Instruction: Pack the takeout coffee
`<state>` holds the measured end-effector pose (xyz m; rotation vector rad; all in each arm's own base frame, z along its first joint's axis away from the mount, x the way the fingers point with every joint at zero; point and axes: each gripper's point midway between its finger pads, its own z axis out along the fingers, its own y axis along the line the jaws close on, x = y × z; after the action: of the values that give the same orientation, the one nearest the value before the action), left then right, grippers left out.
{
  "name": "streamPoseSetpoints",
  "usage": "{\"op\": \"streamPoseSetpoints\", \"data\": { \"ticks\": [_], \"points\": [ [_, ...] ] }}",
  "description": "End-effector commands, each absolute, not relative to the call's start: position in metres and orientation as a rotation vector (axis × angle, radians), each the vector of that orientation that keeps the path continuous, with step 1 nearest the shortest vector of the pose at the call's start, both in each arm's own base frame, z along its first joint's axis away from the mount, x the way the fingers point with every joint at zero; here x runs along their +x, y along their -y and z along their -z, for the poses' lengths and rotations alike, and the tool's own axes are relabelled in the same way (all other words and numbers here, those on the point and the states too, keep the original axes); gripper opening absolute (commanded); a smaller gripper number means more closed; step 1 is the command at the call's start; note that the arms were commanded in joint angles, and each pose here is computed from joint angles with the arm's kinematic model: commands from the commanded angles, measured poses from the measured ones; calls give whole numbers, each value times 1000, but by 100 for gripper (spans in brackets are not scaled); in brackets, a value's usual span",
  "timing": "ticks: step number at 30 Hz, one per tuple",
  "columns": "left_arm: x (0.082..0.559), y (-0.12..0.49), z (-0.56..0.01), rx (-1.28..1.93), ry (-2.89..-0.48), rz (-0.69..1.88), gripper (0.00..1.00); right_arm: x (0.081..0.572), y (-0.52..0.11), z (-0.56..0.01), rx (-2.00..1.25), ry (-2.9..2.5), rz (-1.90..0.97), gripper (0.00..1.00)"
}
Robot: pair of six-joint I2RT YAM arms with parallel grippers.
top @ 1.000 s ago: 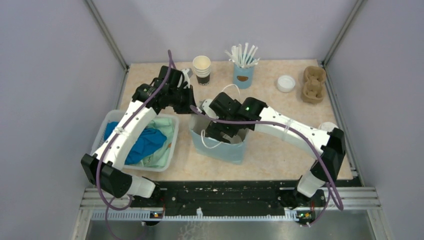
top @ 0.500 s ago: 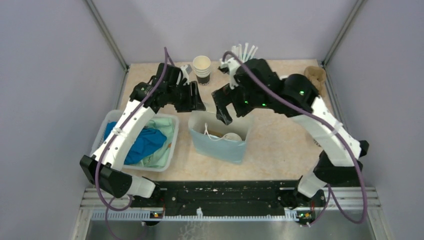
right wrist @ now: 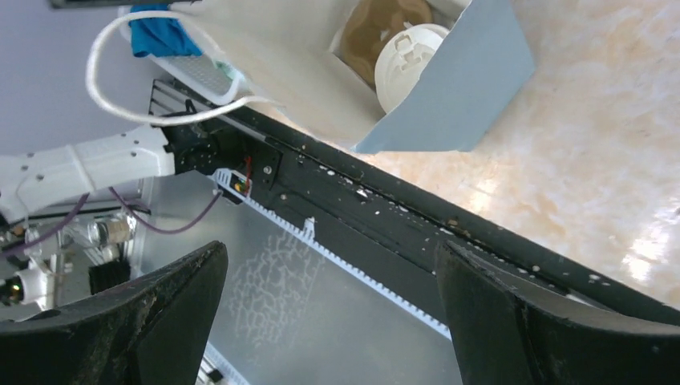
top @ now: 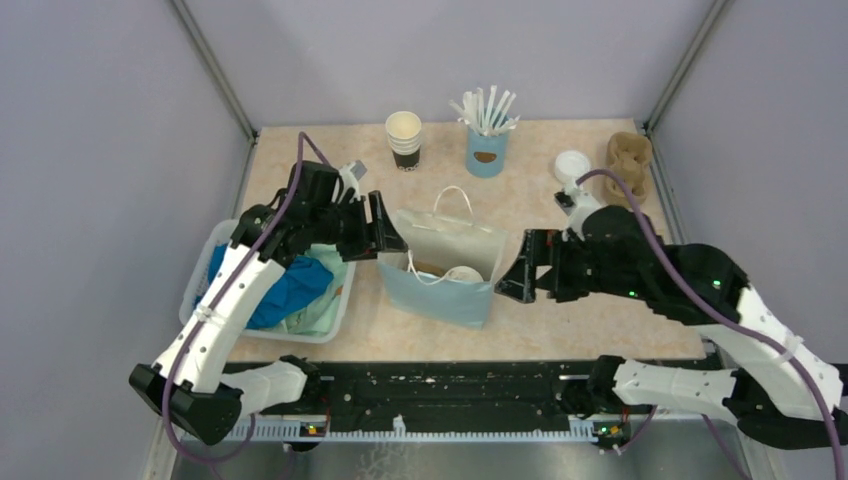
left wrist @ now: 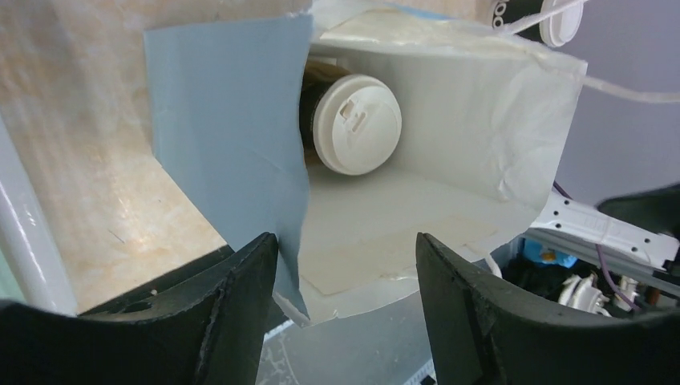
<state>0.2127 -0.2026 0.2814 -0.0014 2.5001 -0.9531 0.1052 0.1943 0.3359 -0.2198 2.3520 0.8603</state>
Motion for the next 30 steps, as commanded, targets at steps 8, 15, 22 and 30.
{"op": "streamPoseSetpoints", "data": {
  "ticks": [8, 15, 22, 30],
  "points": [
    [175, 226, -291, -132, -2401, 1360, 69, 166, -265, -329, -30, -2273, -1083, 99],
    [165, 245, -313, -60, -2352, 1437, 70, 235, -270, -331, 16, -2248, -1014, 99],
    [132, 273, -303, 94, -2402, 1446, 71, 290, -262, -339, -35, -2263, -818, 99],
    [116, 226, -334, 339, -2312, 1162, 82, 242, -181, -338, 20, -2357, -496, 99]
  ]
}}
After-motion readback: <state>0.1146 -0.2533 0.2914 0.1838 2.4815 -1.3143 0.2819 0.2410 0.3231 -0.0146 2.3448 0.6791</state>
